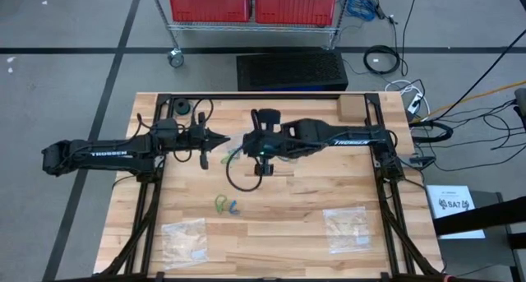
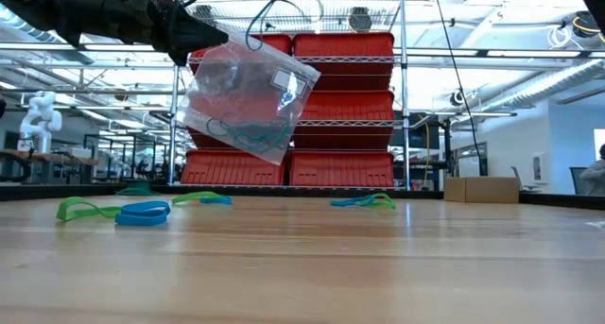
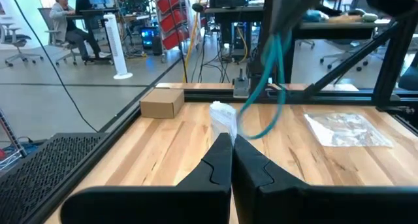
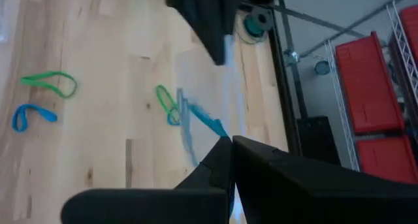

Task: Sort rubber bands
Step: Put the long blue rubber band into the top zip bag

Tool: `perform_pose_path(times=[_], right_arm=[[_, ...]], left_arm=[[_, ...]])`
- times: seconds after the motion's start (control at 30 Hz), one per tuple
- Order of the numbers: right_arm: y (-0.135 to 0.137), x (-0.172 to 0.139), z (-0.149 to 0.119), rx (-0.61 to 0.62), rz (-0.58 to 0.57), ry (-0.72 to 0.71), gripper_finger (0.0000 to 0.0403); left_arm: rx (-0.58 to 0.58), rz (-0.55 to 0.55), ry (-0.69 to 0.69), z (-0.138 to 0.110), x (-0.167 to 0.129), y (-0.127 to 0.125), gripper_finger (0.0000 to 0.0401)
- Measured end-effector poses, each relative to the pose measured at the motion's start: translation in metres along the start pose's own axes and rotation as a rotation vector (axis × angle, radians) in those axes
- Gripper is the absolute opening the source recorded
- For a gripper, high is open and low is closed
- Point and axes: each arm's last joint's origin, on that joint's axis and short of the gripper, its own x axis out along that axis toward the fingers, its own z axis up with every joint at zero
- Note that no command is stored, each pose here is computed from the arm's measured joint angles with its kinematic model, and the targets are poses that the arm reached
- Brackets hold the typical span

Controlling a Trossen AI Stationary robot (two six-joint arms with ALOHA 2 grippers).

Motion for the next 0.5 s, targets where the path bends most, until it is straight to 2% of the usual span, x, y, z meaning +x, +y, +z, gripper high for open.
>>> perform_pose_path(times=[0.2,0.5], right_arm=[[-0.016,0.002,-0.002,0.039,-0.023,0.022,0.0],[-0.023,0.003,-0.004,0.064,-0.031,0.039,0.0]], left_arm=[[0.004,-0.001,0.016,-0.002,0.0,0.0,0.0],[0.004,-0.001,0.019,-0.002,0.0,0.0,0.0]])
